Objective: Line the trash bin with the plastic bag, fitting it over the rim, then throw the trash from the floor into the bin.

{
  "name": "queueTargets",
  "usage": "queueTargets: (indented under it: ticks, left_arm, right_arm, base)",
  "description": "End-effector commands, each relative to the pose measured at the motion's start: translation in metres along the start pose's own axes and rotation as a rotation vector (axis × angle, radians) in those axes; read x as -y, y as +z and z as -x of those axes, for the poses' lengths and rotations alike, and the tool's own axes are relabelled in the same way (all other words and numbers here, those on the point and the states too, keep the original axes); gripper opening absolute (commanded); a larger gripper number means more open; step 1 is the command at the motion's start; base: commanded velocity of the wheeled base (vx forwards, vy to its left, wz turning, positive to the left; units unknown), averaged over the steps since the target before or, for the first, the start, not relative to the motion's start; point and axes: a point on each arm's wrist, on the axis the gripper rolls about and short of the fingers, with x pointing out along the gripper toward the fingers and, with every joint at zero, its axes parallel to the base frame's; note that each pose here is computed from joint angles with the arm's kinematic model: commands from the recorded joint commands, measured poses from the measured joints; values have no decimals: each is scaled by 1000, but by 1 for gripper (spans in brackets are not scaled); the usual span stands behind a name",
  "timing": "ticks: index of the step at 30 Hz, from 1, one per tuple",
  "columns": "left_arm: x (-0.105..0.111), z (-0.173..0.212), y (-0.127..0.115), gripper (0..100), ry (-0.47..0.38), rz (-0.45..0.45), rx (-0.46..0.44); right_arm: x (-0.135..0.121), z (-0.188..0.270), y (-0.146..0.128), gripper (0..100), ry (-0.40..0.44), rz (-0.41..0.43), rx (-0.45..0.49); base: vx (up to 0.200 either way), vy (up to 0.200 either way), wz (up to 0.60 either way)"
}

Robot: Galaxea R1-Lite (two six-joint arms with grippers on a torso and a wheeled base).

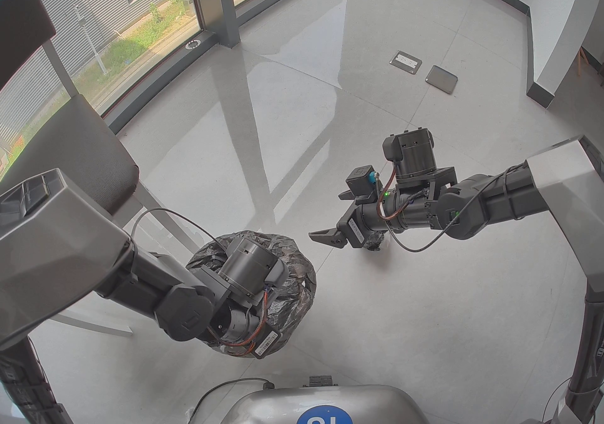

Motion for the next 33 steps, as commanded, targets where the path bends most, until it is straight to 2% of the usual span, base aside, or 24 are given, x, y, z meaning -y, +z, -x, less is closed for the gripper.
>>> queueTargets:
  ticks: [1, 5, 10, 16, 23, 24, 33]
  left_arm:
    - [4, 1, -1, 0, -5, -8, 23]
    - [10, 7, -5, 0, -13, -23, 39]
    - [7, 8, -5, 0, 0, -17, 44]
    - [2, 13, 9, 0, 86, 8, 116]
    - [-10, 30, 14, 0, 109, 53, 175]
    - [-13, 31, 14, 100, 114, 60, 178]
    - [-21, 34, 16, 100, 130, 76, 199]
  right_arm:
    - [1, -1, -1, 100, -1, 0, 1]
    - [1, -1, 0, 100, -3, 1, 5]
    - [2, 1, 2, 100, -6, 3, 10]
    - [7, 3, -1, 100, -18, -6, 3]
    - [16, 14, -5, 100, -41, -21, -6]
    - [18, 16, -8, 100, -46, -25, -12]
    - [45, 25, -34, 100, -100, -65, -65]
  base:
    - [0, 0, 0]
    - [0, 0, 0]
    - [0, 0, 0]
    - [0, 0, 0]
    - [0, 0, 0]
    - [0, 0, 0]
    - [0, 0, 0]
